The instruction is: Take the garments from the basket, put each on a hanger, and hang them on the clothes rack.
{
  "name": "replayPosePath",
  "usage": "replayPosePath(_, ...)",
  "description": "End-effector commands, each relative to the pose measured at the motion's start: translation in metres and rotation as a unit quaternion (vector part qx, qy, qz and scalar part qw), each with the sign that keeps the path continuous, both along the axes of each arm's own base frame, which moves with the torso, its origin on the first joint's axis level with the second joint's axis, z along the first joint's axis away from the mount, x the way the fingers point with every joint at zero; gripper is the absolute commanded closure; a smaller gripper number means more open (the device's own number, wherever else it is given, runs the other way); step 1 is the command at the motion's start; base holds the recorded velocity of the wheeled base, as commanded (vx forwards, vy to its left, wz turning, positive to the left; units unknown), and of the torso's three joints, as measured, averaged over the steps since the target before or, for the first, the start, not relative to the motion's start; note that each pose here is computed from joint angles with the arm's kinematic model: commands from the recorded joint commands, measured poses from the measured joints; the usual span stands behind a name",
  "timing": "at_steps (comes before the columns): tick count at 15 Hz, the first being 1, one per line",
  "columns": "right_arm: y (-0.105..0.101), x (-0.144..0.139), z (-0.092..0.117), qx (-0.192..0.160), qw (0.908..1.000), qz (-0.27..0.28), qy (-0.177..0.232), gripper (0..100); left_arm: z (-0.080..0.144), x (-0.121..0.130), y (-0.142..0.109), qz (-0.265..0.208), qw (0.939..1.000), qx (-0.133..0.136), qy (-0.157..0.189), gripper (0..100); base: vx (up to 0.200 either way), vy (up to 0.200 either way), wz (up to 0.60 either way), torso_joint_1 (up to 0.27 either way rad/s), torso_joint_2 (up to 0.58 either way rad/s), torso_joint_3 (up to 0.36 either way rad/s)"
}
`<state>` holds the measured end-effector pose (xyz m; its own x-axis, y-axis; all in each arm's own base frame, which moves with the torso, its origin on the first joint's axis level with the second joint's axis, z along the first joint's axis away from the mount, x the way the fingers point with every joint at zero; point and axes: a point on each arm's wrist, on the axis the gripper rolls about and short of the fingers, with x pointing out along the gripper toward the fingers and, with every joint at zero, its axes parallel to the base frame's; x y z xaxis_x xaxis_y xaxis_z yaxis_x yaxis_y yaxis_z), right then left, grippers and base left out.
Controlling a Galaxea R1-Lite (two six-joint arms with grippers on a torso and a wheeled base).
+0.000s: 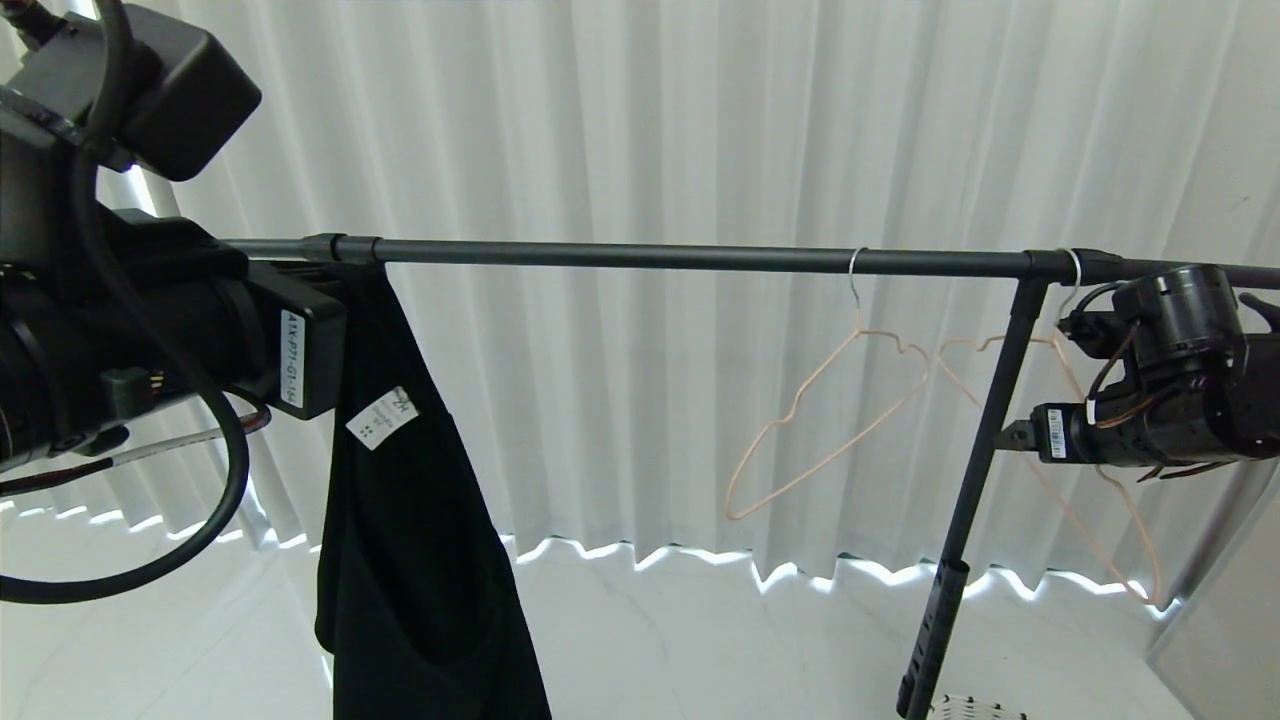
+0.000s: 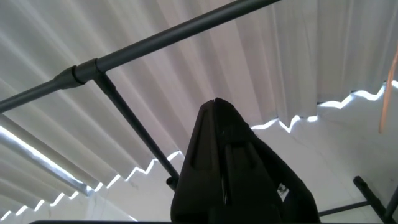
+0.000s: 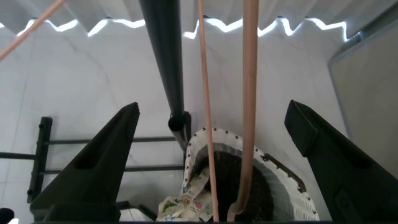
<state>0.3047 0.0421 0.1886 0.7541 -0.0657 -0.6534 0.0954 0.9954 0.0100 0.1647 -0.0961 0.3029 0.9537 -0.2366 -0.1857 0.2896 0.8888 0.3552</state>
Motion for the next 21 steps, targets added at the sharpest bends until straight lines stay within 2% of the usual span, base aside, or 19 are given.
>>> replayPosePath(1,0.000,0.000,-0.001,0.000,1.0000,0.000,0.001,0,0.000,0.000,0.000,0.000,1.0000,0.000,-0.001,100,0.000,0.000,0.00,0.000,0.00,0.000)
replayPosePath(2,0.000,0.001,-0.002,0.000,1.0000,-0.001,0.003,100,0.000,0.000,0.000,0.000,1.0000,0.001,0.000,100,0.000,0.000,0.00,0.000,0.00,0.000)
replayPosePath(11,0.000,0.002,-0.005,0.000,1.0000,-0.001,0.008,100,0.000,0.000,0.000,0.001,1.0000,-0.001,-0.001,100,0.000,0.000,0.00,0.000,0.00,0.000)
replayPosePath(12,0.000,0.002,-0.002,0.001,1.0000,-0.001,0.002,100,0.000,0.000,0.000,0.001,1.0000,-0.001,-0.001,100,0.000,0.000,0.00,0.000,0.00,0.000)
replayPosePath(14,0.002,-0.001,0.010,0.008,0.9991,-0.001,-0.042,100,0.000,0.000,0.000,0.001,1.0000,-0.001,-0.001,100,0.000,0.000,0.00,0.000,0.00,0.000)
replayPosePath(16,0.002,-0.007,0.017,0.009,0.9978,0.003,-0.065,100,0.000,0.000,0.000,0.000,1.0000,-0.001,-0.001,100,0.000,0.000,0.00,0.000,0.00,0.000)
replayPosePath(19,-0.001,-0.021,0.019,0.009,0.9977,0.002,-0.067,100,0.000,0.000,0.000,-0.001,1.0000,0.000,-0.001,100,0.000,0.000,0.00,0.000,0.00,0.000)
replayPosePath(21,-0.002,-0.029,0.021,0.012,0.9955,0.001,-0.094,100,0.002,-0.001,0.001,0.000,1.0000,-0.002,-0.006,100,0.000,0.000,0.00,0.000,0.00,0.000)
